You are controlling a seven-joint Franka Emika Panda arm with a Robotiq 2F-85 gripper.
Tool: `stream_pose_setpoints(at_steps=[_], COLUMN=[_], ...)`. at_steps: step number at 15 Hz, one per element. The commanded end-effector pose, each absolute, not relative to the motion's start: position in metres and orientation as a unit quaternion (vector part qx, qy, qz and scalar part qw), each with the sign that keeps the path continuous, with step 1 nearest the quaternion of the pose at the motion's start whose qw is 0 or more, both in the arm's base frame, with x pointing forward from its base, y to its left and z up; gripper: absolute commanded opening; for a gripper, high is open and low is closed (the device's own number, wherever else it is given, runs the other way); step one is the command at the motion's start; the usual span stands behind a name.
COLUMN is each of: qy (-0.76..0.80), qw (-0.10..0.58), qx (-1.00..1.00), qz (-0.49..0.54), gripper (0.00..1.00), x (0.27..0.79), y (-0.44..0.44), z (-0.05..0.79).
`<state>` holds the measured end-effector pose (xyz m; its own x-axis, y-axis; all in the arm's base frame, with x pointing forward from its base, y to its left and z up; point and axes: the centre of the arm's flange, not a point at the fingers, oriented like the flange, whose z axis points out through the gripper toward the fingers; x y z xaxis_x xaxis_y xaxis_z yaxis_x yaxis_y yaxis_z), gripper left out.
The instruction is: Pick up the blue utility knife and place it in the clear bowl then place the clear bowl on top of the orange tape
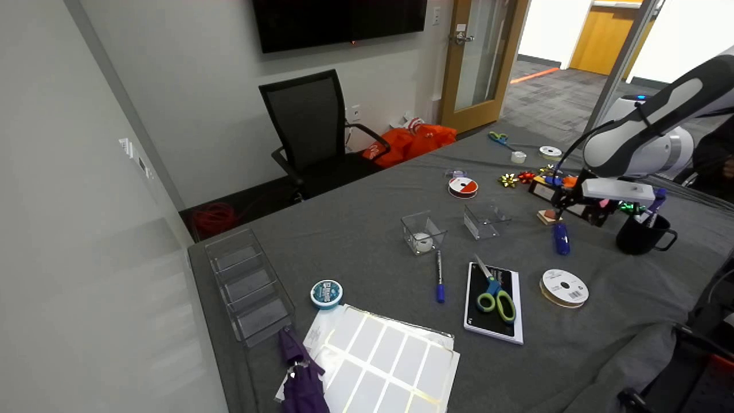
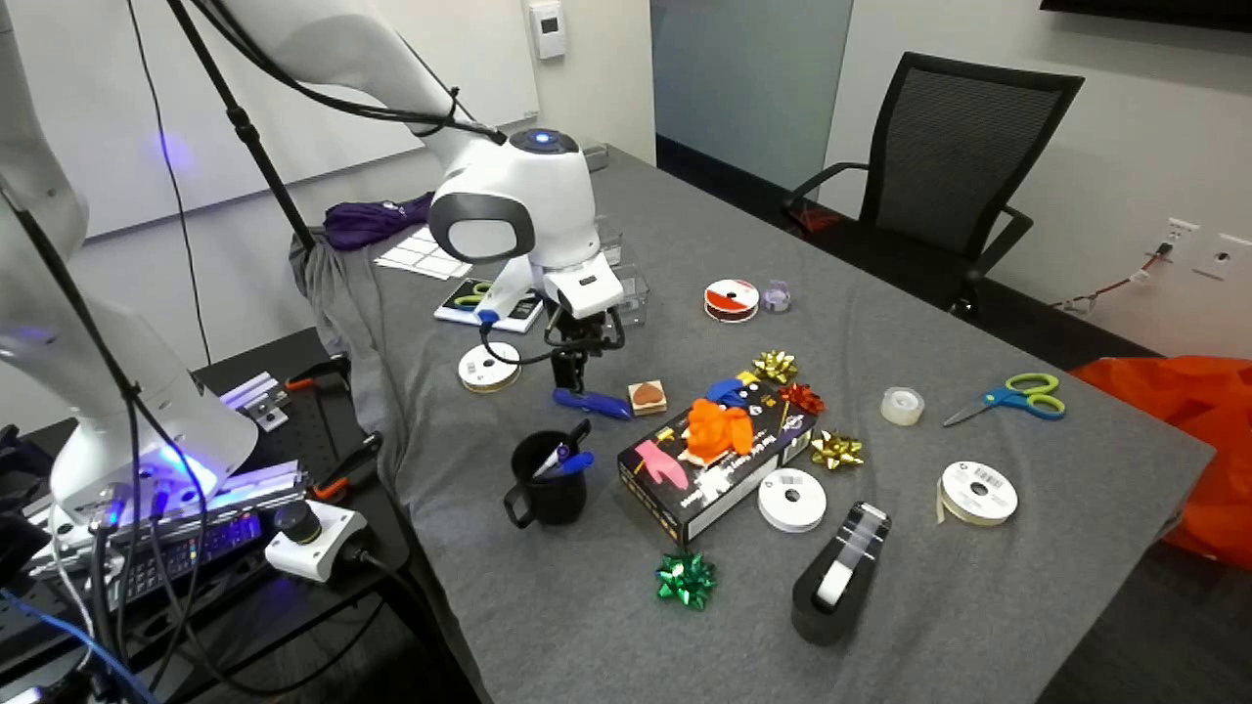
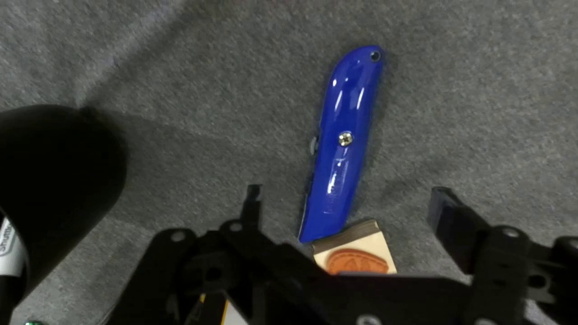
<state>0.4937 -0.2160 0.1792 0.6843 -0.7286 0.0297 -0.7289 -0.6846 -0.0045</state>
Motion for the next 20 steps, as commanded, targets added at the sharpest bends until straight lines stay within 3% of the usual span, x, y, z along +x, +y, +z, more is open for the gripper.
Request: stream_pose_setpoints(at_steps=[1,12,20], qy=[-0.396,-0.415,-0.43], qw=[0.007,-0.032,-0.014], qx=[0.918,0.909,0.902], qz=[0.006,-0.001,0.029], gripper=[1.0,1.0,1.0], x=[0.49,0.498,0.504], y=[-0.212,-0.19,-0.203], z=[0.156,0.13,0.125])
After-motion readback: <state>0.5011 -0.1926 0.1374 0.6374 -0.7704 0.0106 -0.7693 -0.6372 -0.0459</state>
